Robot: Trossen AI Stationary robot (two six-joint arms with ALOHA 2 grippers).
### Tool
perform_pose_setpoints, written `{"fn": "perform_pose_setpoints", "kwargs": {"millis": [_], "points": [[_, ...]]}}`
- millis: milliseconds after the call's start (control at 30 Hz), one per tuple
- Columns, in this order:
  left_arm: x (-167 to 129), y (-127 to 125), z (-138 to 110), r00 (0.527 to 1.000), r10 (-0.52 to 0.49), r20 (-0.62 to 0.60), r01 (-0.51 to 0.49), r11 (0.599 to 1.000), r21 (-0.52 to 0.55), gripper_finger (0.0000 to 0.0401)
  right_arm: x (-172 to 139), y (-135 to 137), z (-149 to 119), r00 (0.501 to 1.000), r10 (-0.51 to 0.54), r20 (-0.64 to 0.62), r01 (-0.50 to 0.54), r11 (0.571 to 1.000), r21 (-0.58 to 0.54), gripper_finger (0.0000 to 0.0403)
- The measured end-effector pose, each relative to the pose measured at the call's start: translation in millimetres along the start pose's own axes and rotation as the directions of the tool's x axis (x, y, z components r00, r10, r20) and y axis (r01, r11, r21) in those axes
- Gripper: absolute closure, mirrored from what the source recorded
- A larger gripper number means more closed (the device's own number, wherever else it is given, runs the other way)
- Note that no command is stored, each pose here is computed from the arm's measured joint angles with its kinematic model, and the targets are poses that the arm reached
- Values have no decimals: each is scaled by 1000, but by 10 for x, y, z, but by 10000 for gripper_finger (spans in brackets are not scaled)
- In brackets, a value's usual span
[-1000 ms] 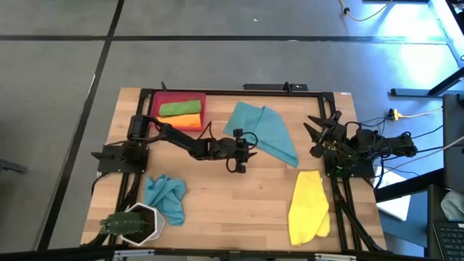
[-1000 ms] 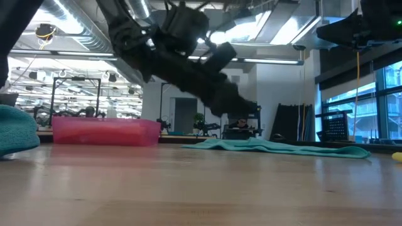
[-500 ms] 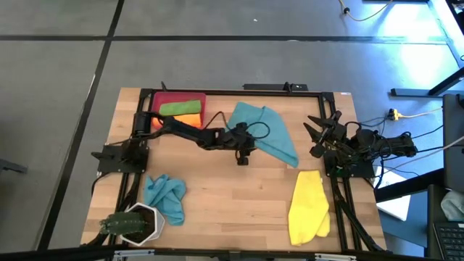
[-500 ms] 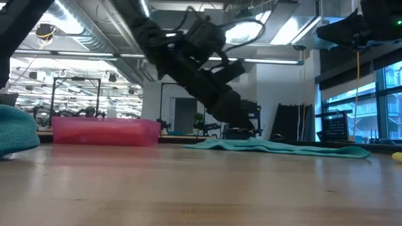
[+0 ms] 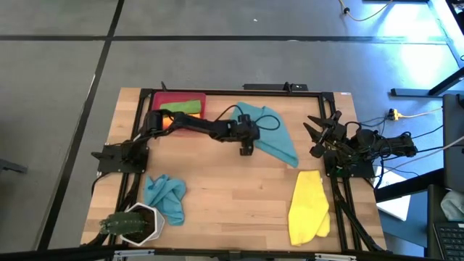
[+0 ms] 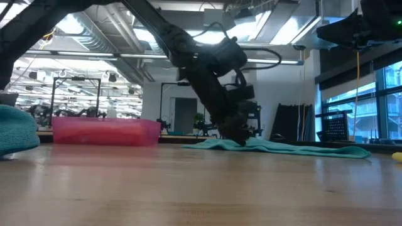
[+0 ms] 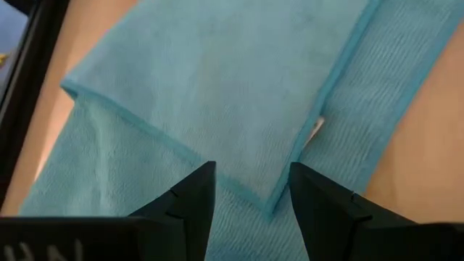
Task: Roll microfiber towels into tight, uniform cylinder then place into a basket
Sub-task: Fold the right blue microfiber towel
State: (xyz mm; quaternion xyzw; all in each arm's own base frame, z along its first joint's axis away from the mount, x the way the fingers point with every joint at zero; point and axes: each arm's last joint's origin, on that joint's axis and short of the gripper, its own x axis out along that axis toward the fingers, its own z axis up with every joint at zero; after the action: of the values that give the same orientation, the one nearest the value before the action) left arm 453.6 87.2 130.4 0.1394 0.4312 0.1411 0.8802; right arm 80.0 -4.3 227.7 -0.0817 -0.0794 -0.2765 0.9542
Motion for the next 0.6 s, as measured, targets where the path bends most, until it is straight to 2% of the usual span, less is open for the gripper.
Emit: {"fn": "perform_pose_setpoints", "kwargs": {"millis": [100, 267, 600], "points": [[11, 34, -41, 999, -3, -32, 3, 1000, 1, 235, 0, 0, 0, 1000, 0, 0, 0, 1000, 0, 250], [-3, 6, -79, 995, -67, -69, 70, 997, 35, 238, 0, 0, 0, 1000, -1, 0, 1, 1000, 0, 250], [18, 7, -25, 1000, -23, -11, 23, 999, 48, 238, 0, 0, 0, 1000, 0, 0, 0, 1000, 0, 250]]}}
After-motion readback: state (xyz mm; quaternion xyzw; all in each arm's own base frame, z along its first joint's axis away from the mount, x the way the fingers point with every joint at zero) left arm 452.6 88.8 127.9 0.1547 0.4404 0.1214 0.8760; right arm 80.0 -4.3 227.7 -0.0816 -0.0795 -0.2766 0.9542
